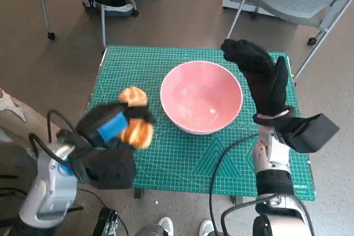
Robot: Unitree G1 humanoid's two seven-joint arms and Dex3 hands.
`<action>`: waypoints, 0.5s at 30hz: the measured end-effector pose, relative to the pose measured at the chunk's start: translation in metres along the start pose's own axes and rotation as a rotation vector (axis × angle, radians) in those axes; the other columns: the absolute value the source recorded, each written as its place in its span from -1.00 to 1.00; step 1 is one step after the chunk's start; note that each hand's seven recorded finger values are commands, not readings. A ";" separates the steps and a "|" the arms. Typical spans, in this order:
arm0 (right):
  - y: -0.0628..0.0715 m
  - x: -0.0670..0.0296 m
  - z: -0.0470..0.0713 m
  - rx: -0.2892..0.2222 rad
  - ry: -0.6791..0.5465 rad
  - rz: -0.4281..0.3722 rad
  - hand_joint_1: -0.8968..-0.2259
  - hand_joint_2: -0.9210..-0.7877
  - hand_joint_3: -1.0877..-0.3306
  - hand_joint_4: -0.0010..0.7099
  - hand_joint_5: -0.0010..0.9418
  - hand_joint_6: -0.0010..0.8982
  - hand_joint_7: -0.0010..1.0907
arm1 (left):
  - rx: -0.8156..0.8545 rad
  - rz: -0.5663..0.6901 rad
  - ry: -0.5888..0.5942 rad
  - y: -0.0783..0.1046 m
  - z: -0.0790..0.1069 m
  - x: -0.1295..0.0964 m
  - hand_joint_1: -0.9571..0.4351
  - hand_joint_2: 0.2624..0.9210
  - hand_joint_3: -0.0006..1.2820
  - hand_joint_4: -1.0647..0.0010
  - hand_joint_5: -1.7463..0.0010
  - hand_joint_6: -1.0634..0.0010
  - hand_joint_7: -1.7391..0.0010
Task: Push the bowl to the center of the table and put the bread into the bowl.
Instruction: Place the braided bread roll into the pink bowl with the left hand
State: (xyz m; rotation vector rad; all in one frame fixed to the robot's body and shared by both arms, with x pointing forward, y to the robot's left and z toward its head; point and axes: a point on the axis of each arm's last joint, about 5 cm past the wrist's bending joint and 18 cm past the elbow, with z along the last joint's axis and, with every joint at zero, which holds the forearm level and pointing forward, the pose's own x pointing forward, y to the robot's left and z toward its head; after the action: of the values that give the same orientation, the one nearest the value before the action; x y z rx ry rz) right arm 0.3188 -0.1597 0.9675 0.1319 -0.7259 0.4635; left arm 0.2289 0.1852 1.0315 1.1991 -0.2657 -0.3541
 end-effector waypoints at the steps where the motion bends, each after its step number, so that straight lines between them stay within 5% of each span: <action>1: 0.000 -0.0001 0.000 0.000 0.001 -0.001 -0.21 -1.00 -0.20 -0.33 -1.00 -0.79 -0.12 | 0.006 0.019 -0.014 0.002 0.002 0.001 0.38 0.90 -0.95 -0.58 -0.20 -0.33 -0.20; 15: -0.004 -0.0012 0.001 -0.008 0.000 -0.009 -0.24 -1.00 -0.20 -0.35 -1.00 -0.80 -0.10 | 0.067 0.224 -0.152 0.024 0.020 0.026 0.38 0.90 -0.96 -0.59 -0.15 -0.33 -0.23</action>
State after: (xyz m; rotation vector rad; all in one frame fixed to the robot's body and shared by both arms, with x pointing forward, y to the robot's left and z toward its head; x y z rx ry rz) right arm 0.3189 -0.1639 0.9679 0.1278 -0.7271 0.4517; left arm 0.2481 0.1653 1.0615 1.1961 -0.5422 -0.2424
